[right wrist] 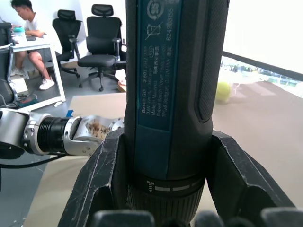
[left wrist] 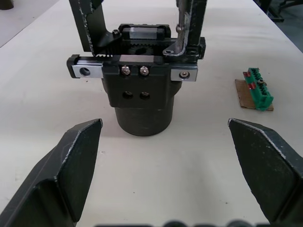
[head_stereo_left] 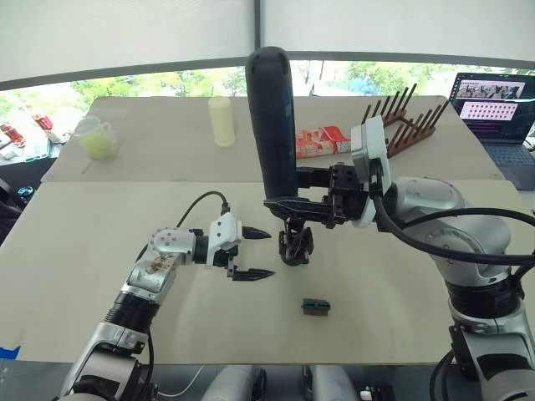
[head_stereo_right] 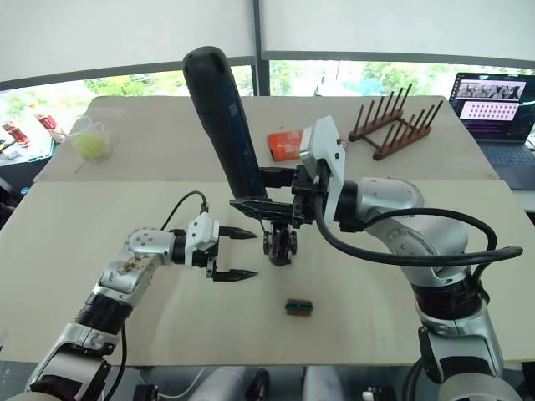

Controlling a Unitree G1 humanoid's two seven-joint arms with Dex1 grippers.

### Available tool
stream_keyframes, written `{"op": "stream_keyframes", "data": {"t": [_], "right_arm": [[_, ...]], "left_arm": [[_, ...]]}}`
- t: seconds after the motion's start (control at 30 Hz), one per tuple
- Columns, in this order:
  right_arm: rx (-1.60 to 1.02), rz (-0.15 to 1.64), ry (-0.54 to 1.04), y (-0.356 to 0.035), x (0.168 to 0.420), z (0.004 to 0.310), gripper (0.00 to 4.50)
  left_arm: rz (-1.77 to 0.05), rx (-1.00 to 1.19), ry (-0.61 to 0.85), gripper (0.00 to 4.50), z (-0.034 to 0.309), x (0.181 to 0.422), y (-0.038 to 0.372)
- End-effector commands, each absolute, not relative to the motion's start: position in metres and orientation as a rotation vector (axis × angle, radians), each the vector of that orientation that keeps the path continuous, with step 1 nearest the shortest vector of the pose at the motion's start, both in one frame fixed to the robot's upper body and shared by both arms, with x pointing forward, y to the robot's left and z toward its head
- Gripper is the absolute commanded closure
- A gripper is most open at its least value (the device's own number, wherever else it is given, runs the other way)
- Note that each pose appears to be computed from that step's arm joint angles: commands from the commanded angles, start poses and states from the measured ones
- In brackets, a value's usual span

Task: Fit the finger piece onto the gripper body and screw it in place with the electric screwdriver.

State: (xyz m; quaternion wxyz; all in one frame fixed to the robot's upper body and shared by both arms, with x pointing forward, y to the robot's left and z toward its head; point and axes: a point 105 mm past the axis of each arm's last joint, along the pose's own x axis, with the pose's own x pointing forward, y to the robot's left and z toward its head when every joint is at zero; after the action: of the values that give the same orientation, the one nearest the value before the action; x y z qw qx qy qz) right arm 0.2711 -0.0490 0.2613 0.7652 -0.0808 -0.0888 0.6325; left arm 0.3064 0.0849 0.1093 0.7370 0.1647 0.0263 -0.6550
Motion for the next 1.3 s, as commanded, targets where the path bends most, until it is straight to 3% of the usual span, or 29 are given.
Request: {"op": "stream_keyframes", "data": {"t": [0.03, 1.3], "right_arm": [[-0.194, 1.362, -0.293, -0.055, 0.266, 0.279, 2.59], [-0.208, 1.352, -0.281, -0.057, 0.267, 0.272, 2.59]], "left_arm": [[-1.453, 0.392, 0.017, 0.00, 0.118, 0.308, 0.082], [-1.463, 0.402, 0.012, 0.00, 0.117, 0.308, 0.080]]}}
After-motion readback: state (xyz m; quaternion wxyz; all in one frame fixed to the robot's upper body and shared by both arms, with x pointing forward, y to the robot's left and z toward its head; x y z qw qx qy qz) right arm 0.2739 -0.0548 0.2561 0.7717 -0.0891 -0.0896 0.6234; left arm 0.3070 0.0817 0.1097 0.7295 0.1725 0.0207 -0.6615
